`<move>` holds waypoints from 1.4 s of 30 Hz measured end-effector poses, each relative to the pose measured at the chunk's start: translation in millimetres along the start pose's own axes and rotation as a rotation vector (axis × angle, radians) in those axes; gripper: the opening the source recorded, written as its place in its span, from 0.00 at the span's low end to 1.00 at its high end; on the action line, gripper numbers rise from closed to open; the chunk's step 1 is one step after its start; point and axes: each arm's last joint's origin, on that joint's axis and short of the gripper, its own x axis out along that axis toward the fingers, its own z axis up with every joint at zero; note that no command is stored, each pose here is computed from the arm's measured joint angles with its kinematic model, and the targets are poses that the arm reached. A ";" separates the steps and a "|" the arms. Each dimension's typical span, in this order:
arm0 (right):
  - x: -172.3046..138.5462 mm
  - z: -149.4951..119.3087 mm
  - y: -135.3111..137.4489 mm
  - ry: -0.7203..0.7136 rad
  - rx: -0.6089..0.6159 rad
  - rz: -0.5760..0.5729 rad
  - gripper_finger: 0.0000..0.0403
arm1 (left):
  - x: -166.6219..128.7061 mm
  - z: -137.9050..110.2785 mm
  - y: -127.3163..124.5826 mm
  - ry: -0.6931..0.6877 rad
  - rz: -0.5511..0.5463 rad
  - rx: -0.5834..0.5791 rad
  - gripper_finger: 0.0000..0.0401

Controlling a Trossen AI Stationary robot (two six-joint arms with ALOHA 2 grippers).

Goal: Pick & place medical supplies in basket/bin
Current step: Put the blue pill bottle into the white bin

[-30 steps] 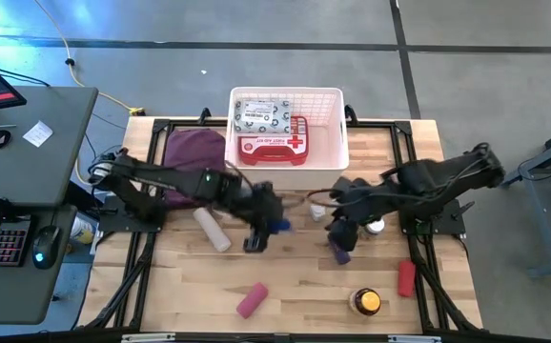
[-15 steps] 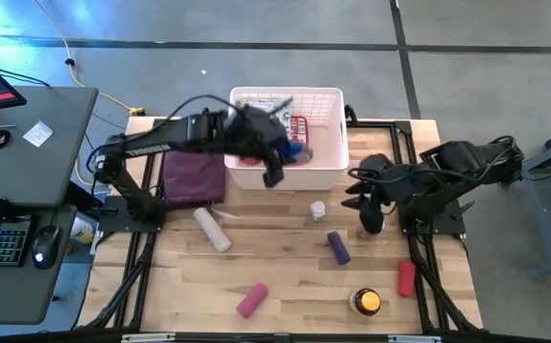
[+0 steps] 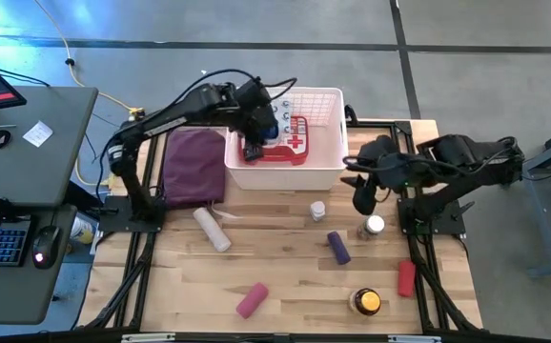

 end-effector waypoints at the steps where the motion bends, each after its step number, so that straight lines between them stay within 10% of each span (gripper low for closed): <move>1: 1.3 1.6 -2.4 -0.005 0.017 -0.013 0.36 | 6.9 -0.7 4.6 0.015 -0.020 0.019 0.54; 9: 10.9 14.1 -23.9 -0.022 0.095 -0.100 0.35 | 71.5 -7.3 23.6 0.159 -0.153 0.214 0.52; 27: 19.1 24.9 -45.4 0.009 0.137 -0.084 0.35 | 101.1 -15.5 40.8 0.235 -0.162 0.008 0.53; 42: 19.1 23.9 -43.2 0.047 0.125 -0.012 0.35 | 89.1 55.7 20.5 -0.265 -0.042 0.017 0.53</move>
